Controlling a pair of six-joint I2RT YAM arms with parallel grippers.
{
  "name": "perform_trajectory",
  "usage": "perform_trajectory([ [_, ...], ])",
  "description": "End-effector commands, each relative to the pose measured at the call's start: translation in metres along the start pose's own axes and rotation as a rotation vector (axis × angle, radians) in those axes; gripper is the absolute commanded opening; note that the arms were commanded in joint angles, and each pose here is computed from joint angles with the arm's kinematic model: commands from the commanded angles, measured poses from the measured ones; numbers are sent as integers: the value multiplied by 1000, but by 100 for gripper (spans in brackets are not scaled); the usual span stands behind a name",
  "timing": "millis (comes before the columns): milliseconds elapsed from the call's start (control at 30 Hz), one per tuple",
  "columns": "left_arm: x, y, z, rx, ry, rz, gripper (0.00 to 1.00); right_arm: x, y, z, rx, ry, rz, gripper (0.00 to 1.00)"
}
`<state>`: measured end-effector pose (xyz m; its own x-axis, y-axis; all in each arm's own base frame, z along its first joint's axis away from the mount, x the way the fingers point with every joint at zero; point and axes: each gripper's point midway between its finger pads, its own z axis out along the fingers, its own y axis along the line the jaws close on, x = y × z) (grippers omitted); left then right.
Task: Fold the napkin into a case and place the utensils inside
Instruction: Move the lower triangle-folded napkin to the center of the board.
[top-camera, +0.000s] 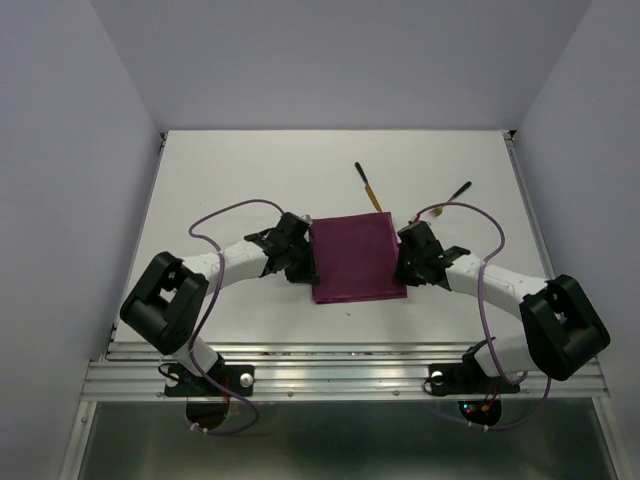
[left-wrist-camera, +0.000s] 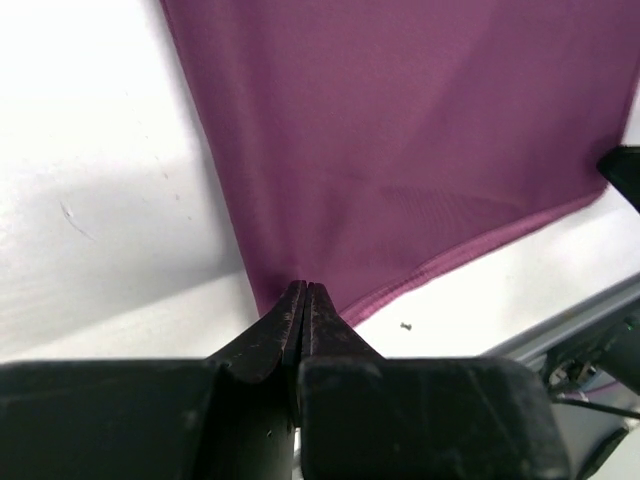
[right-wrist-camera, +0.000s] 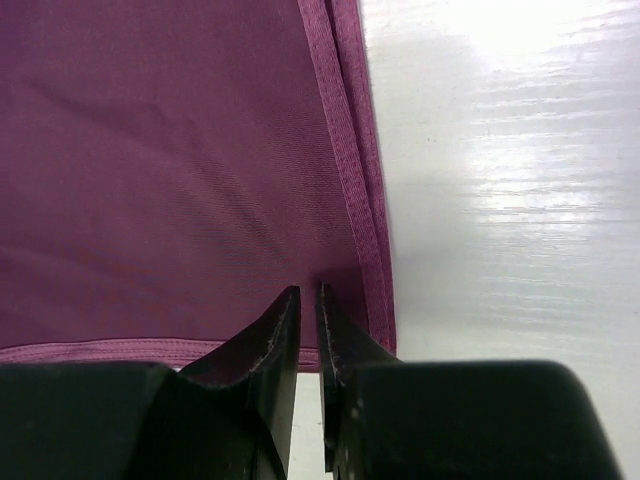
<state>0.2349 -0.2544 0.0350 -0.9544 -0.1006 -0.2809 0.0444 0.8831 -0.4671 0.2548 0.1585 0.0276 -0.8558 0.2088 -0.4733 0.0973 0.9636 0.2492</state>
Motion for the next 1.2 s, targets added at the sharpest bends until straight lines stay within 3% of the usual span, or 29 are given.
perform_trajectory([
  [0,3,-13,-18,36,3,43,4,-27,8,-20,-5,-96,11,18],
  [233,37,-11,-7,57,95,59,4,-34,5,-20,27,-120,24,18],
  [500,59,24,24,-57,166,13,2,-42,6,-19,43,-139,14,19],
  [833,35,29,-6,-128,61,31,2,-64,11,5,100,-170,-50,21],
  [1167,47,55,-20,-187,60,3,2,-73,17,30,119,-158,-74,21],
])
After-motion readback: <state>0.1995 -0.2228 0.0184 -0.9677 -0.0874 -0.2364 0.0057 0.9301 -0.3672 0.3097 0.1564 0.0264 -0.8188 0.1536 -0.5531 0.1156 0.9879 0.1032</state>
